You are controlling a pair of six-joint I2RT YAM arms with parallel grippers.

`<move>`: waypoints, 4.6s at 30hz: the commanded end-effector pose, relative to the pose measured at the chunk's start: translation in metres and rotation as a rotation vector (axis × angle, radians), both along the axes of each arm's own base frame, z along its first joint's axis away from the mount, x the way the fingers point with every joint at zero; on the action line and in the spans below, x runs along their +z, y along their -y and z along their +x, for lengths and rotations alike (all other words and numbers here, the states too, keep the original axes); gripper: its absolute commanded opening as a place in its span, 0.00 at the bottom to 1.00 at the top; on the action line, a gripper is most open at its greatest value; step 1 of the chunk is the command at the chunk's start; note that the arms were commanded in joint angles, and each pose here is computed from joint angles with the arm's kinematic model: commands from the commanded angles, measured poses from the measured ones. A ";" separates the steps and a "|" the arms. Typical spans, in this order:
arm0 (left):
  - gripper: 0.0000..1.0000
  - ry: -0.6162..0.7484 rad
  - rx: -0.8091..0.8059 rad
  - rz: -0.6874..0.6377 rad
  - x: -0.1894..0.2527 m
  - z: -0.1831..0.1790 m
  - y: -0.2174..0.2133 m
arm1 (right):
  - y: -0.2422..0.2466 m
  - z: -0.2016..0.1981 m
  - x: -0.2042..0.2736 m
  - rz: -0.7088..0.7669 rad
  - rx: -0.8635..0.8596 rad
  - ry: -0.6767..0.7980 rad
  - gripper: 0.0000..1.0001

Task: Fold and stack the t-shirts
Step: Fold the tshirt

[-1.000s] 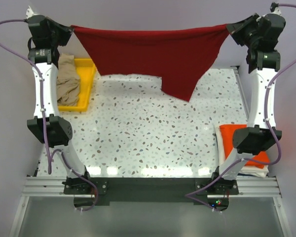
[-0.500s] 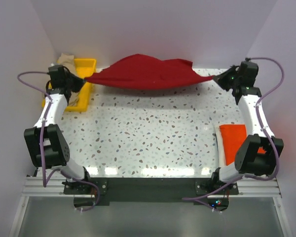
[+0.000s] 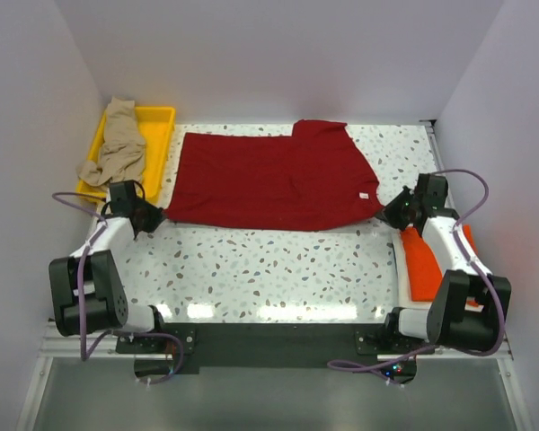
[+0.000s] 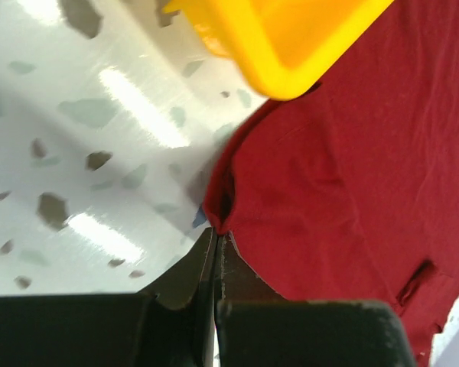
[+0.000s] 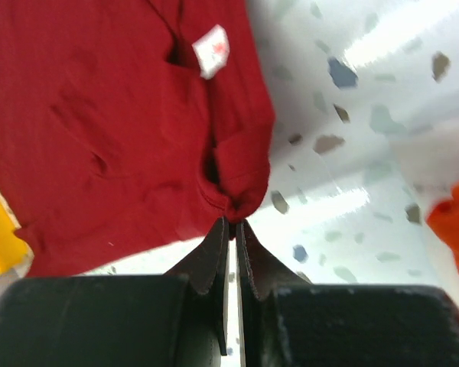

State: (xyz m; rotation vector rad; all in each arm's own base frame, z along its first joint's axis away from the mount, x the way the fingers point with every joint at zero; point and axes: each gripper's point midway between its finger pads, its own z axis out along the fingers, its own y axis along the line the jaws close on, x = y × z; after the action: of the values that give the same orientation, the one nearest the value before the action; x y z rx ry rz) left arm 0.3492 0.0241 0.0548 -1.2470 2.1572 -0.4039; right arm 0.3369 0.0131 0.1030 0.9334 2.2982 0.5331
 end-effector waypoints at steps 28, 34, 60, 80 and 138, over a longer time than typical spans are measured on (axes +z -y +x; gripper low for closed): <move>0.70 0.000 0.104 0.311 0.057 -0.085 -0.047 | 0.015 -0.098 0.023 -0.142 0.040 -0.014 0.63; 0.65 0.177 0.024 0.284 0.106 -0.040 -0.031 | -0.014 -0.060 0.039 -0.119 0.141 0.086 0.72; 0.46 0.050 -0.214 0.628 0.071 0.207 0.014 | -0.055 0.178 0.085 -0.203 0.258 0.349 0.67; 0.40 0.055 -0.219 0.615 0.010 0.275 0.025 | -0.057 0.247 0.038 -0.212 0.272 0.342 0.67; 0.00 0.191 -0.237 0.523 0.038 0.276 0.049 | -0.031 0.312 -0.068 -0.316 0.179 0.189 0.52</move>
State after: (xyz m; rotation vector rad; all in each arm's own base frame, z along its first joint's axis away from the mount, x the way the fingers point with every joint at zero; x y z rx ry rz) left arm 0.6128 -0.0185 0.0501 -0.6399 2.1720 0.0257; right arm 0.6436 0.0405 0.0387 0.5182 2.2201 0.3434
